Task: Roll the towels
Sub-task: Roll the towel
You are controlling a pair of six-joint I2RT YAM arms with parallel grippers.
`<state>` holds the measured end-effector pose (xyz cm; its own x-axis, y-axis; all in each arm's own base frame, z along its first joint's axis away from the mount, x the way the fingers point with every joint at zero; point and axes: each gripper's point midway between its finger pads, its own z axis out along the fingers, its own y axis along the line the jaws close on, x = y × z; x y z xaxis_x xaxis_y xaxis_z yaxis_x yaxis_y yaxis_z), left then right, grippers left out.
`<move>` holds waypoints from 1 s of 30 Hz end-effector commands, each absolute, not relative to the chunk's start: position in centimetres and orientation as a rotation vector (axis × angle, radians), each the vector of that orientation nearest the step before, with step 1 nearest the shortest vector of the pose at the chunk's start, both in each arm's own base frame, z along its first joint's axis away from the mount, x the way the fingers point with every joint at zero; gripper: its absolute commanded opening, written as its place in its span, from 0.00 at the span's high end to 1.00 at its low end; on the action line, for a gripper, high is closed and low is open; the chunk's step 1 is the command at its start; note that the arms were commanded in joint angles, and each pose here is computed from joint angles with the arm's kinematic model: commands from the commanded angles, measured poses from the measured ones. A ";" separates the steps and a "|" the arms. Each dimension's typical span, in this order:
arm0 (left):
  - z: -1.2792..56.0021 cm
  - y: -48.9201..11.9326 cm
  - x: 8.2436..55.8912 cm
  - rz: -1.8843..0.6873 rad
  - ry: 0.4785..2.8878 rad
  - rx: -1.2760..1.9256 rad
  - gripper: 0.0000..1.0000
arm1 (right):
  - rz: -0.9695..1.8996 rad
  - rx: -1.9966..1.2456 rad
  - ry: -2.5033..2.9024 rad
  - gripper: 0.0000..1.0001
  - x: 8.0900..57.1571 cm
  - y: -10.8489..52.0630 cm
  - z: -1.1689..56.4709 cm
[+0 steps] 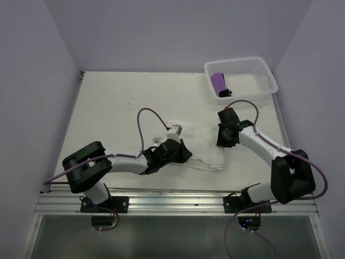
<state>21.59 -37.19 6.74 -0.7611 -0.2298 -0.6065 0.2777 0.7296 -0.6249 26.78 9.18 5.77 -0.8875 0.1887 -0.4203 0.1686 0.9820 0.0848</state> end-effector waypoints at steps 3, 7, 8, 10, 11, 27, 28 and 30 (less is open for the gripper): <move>10.0 -39.2 21.2 -1.090 2.142 0.058 1.00 | -0.170 0.235 2.678 0.93 27.4 7.9 6.0; 10.5 -40.0 20.8 -1.117 2.133 0.082 1.00 | -0.267 0.228 2.685 0.95 27.4 7.7 6.0; 10.6 -40.0 20.8 -1.120 2.130 0.085 1.00 | -0.281 0.218 2.674 0.96 27.7 7.9 6.4; 10.8 -40.1 20.5 -1.130 2.122 0.092 1.00 | -0.344 0.219 2.672 0.96 27.8 7.6 6.3; 11.0 -40.3 20.5 -1.134 2.116 0.094 1.00 | -0.351 0.210 2.667 0.96 27.9 7.9 6.5; 13.0 -43.1 17.8 -1.142 1.934 0.282 0.44 | -0.356 0.273 2.698 1.00 28.2 11.0 7.3; 13.1 -43.1 17.8 -1.118 1.913 0.291 0.38 | -0.355 0.267 2.704 1.00 28.0 11.1 7.3; 13.6 -43.8 16.8 -1.102 1.857 0.360 0.25 | -0.343 0.273 2.707 1.00 28.1 11.4 7.4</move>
